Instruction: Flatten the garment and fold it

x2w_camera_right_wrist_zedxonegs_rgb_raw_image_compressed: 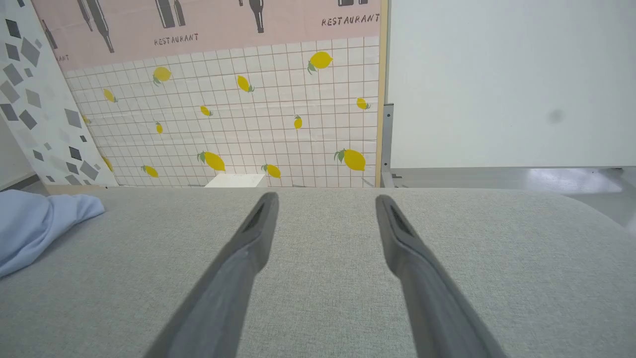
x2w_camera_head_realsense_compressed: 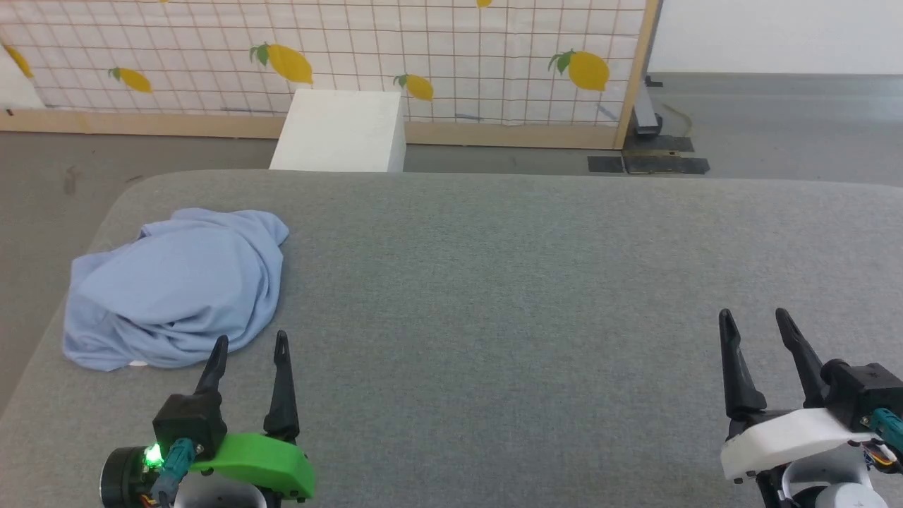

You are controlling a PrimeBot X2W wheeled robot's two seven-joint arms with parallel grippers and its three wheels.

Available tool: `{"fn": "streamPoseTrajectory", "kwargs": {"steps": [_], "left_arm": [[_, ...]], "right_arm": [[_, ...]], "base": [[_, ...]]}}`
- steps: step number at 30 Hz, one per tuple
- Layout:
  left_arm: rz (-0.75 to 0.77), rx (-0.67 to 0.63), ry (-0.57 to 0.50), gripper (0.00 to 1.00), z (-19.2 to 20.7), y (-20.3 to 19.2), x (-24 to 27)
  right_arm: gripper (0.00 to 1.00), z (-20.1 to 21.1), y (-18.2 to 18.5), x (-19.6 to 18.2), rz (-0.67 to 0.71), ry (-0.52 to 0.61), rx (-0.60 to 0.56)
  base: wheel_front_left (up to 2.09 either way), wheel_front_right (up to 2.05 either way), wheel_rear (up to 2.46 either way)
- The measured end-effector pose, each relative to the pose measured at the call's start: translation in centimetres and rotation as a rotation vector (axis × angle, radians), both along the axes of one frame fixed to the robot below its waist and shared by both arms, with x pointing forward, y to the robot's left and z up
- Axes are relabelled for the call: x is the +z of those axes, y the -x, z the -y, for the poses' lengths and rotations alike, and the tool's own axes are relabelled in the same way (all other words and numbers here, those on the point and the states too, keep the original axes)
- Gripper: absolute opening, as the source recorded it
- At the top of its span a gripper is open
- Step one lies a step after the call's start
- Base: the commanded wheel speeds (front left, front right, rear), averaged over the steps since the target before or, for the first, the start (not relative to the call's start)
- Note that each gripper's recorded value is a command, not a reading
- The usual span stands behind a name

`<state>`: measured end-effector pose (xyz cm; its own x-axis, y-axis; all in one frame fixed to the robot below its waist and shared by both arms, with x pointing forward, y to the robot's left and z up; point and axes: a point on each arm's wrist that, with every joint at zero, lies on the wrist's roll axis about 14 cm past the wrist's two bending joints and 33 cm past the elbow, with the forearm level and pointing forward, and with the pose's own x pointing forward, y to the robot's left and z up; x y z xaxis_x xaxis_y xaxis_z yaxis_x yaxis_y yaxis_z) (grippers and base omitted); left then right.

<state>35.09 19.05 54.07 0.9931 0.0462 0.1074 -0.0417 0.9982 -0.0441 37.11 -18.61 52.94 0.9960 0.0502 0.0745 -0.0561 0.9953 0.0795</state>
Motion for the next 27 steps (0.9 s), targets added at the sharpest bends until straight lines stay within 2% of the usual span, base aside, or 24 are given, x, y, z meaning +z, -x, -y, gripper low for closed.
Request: {"fn": "streamPoseTrajectory", "kwargs": {"steps": [27], "left_arm": [[0.047, 0.227, 0.043, 1.0, -6.4, 4.7, 0.3]], "right_arm": [[1.0, -7.2, -2.4, -0.7, 0.005, -0.031, 0.203]], "base": [[0.0, 0.0, 0.0]]}}
